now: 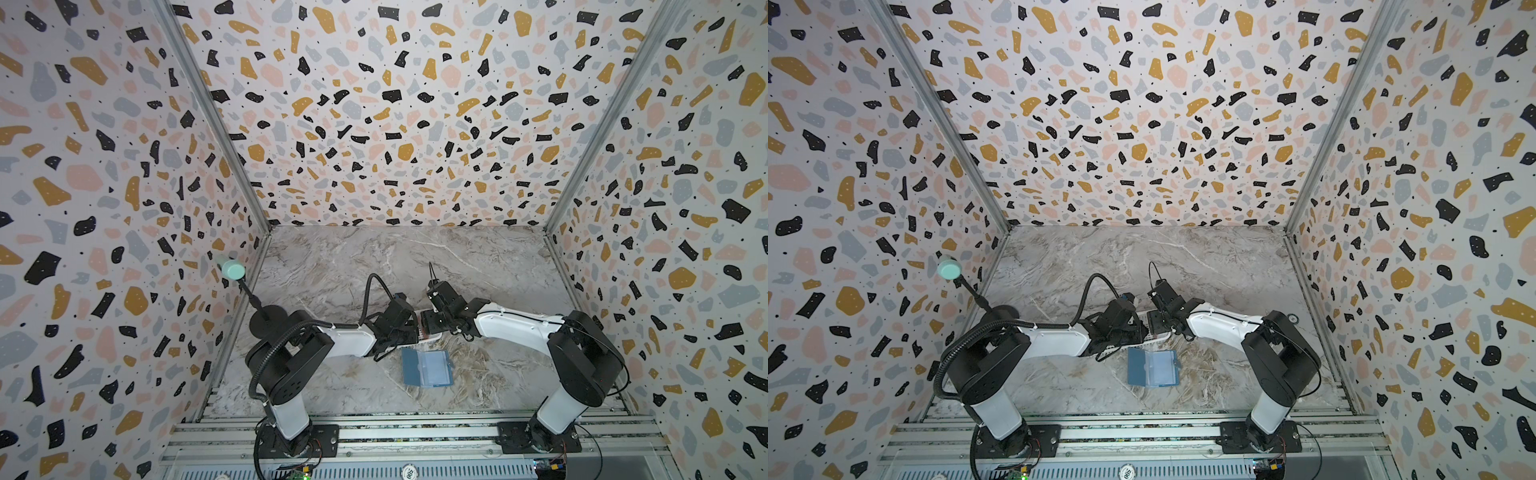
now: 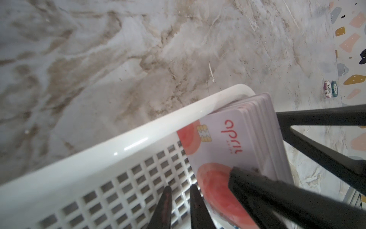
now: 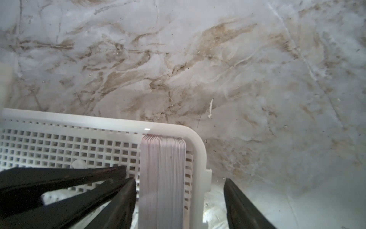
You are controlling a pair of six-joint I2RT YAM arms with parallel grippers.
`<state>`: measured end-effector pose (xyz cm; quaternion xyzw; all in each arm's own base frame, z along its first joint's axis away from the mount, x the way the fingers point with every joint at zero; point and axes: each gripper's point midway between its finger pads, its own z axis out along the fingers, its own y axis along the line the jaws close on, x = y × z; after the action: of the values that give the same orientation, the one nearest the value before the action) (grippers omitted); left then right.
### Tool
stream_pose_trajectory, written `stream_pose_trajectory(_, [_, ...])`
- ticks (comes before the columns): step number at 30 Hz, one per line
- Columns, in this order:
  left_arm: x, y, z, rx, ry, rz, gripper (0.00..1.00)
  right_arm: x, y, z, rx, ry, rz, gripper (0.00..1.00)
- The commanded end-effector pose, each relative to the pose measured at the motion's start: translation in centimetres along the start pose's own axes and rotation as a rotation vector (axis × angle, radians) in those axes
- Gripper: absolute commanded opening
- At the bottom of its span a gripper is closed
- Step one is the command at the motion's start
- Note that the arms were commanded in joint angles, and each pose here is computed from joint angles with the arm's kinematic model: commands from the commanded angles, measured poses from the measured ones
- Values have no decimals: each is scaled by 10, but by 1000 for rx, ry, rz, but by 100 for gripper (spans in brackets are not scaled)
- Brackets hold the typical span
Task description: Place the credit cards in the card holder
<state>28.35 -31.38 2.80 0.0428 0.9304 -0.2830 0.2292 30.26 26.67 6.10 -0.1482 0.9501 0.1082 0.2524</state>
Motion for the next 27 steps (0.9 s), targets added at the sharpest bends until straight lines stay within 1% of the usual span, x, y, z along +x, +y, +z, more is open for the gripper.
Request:
stream_pose_trajectory(1, [2, 3, 6, -6, 16, -6, 21, -4, 0, -2, 27, 2, -15, 71])
stream_pose_trajectory(11, [12, 15, 13, -32, 50, -32, 21, -1, -5, 4, 78, 17, -29, 71])
stream_pose_trajectory(21, [15, 21, 12, -42, 64, -40, 22, -9, -10, -9, 104, -24, -26, 65])
stream_pose_trajectory(23, [15, 22, 12, -43, 63, -42, 23, -12, -10, -12, 104, -33, -26, 65])
stream_pose_trajectory(26, [14, 22, 12, -42, 62, -45, 32, -13, -11, -14, 107, -36, -27, 64])
stream_pose_trajectory(27, [15, 22, 12, -40, 64, -45, 33, -13, -11, -15, 108, -38, -27, 64])
